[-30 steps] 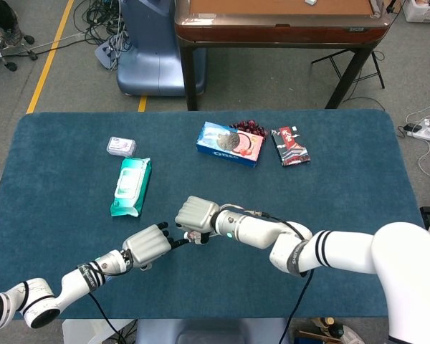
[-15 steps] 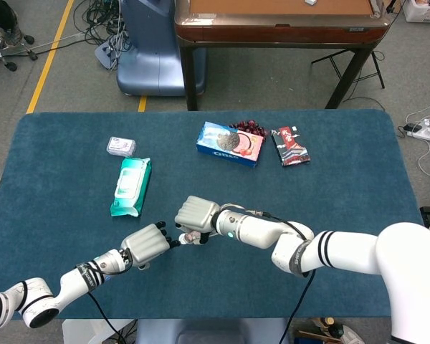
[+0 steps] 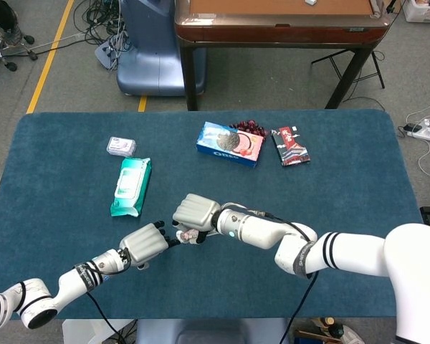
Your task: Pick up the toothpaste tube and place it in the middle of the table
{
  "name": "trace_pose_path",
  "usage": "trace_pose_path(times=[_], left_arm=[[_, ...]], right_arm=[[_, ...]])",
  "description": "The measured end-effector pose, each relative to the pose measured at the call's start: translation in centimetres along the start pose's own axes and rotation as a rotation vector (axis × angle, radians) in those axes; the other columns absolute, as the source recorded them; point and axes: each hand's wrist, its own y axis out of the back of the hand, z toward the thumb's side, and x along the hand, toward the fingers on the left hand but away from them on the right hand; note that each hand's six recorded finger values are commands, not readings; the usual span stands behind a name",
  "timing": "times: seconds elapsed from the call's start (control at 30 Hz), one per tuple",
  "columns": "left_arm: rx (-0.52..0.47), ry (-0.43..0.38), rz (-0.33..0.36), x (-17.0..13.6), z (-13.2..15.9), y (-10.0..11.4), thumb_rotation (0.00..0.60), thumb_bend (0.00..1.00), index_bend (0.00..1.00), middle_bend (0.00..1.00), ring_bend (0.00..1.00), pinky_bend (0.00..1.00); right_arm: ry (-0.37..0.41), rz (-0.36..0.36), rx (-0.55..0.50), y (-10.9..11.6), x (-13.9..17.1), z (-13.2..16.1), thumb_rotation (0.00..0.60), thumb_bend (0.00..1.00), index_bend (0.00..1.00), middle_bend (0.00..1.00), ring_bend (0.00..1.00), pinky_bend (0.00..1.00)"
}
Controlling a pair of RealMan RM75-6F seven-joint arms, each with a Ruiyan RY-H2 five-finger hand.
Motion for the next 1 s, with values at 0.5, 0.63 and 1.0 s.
trace_pose_path(times=[0.5,0.63,1.0], left_arm=[[-0.064,0.146,0.077,-4.0,-3.3,1.3,0.600,0.09,0.09,0.47,0.41,0.18],[-0.088,0.199,0.090,-5.5,-4.2,1.4,0.600,0.09,0.09,0.47,0.40,0.18],[-0.135,0.294,0.100,-8.0,-5.6,0.8,0.600,0.09,0.10,0.47,0.40,0.18]], right_arm=[[-0.092,-0.114,-0.164,-0.8,5.0,-4.3,0.600,1.00,1.00,0.81,0.78,0.45],[-0.118,-0.118,-0.191,-2.1,6.3,-5.3,0.600,0.92,1.00,0.79,0.74,0.45],[-0.187,-0.172,-0.259,-6.3,8.9,-7.9,0.600,0.37,0.69,0.57,0.57,0.42]])
